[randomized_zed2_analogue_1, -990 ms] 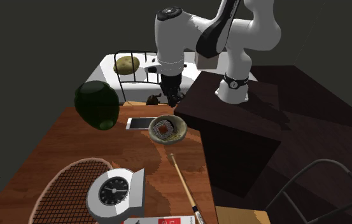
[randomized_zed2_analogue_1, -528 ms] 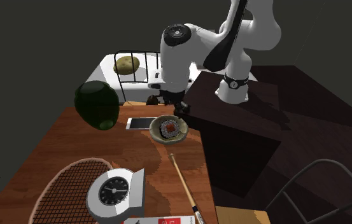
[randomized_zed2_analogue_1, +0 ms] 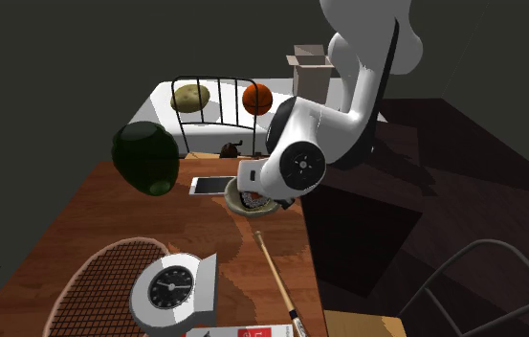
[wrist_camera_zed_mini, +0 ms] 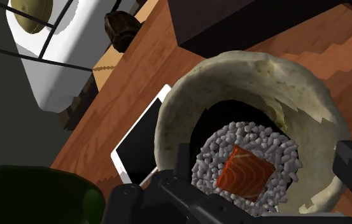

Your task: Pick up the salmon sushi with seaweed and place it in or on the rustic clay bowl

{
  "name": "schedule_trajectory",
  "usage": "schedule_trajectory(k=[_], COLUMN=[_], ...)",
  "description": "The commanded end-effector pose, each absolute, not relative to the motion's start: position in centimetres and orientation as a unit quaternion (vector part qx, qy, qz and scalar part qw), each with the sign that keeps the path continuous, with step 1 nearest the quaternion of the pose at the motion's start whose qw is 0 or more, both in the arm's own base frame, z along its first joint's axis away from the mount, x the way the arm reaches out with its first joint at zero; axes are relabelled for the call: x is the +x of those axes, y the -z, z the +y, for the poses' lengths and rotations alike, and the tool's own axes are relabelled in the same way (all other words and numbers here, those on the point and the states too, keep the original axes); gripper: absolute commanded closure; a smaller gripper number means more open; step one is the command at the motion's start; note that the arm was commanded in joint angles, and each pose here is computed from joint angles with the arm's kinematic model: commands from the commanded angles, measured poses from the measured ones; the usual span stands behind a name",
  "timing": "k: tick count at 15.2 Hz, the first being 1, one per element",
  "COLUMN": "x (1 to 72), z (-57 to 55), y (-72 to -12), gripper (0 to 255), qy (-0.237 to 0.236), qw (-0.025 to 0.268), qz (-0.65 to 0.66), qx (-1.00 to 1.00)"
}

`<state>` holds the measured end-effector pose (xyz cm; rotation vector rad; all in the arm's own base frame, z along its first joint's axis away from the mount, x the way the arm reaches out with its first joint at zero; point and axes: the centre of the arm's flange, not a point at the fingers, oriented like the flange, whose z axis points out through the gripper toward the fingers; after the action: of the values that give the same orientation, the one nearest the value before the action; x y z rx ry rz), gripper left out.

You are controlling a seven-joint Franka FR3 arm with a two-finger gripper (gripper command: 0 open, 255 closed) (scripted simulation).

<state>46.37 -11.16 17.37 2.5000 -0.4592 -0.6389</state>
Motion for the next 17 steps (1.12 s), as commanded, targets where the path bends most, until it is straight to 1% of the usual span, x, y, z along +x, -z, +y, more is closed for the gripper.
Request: schedule_trajectory(k=[1, 4, 11, 12, 17], x=[45.9, 45.2, 45.2, 45.2, 45.1], z=[-11.5, -12.1, -12.1, -12.1, -12.1], y=[-16.3, -15.3, -15.3, -15.3, -15.3], gripper=[0, 0, 0, 255, 255], qy=[0.237, 0.237, 0.237, 0.237, 0.237], qw=[0.26, 0.26, 0.26, 0.26, 0.26], qz=[-0.169, -0.169, -0.169, -0.169, -0.169], qx=[0.921, 0.921, 0.921, 0.921, 0.921])
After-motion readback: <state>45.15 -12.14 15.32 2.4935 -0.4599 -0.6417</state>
